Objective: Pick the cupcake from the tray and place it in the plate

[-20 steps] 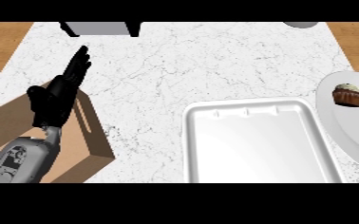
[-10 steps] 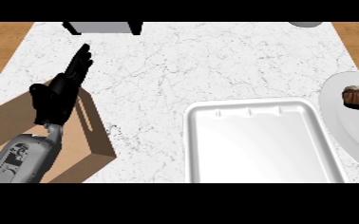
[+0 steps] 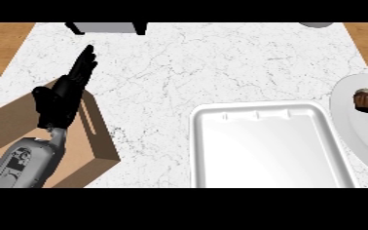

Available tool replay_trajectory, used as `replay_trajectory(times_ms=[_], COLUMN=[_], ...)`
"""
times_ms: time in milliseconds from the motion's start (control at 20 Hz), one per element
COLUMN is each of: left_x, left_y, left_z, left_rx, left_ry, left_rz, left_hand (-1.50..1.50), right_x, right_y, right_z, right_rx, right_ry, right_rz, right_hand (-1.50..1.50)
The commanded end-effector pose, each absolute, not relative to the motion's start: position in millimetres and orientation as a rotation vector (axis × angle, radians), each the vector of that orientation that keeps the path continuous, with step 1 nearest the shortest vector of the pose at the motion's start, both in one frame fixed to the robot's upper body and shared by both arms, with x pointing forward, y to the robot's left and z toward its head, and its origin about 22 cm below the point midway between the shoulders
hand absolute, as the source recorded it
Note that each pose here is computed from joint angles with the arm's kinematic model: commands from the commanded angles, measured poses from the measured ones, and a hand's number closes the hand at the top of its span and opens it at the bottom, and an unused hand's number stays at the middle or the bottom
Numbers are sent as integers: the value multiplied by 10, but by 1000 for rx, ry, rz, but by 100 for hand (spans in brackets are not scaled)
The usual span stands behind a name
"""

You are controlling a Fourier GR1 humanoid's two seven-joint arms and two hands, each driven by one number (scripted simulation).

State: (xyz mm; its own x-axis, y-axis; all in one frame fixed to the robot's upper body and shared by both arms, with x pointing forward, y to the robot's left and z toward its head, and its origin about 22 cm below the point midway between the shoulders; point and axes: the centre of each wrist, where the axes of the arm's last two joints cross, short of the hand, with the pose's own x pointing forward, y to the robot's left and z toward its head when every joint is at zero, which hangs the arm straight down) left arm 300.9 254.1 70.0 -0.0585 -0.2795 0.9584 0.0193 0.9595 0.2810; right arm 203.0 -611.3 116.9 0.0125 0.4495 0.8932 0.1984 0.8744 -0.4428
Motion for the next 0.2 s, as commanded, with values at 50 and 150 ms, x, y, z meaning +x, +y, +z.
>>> replay_trajectory(times_ms=[50, 150], left_x=[2887, 2978], left_y=[2467, 2487], left_z=[454, 565], left_rx=[192, 193], left_ry=[-1582, -1579], left_rz=[-222, -235], left_hand=[0, 0], right_x=[1865, 1857], right_y=[-6189, -6166], right_z=[1156, 1078], right_rx=[-375, -373], right_ry=[-1661, -1652], right_rz=[214, 225], right_hand=[-150, -150])
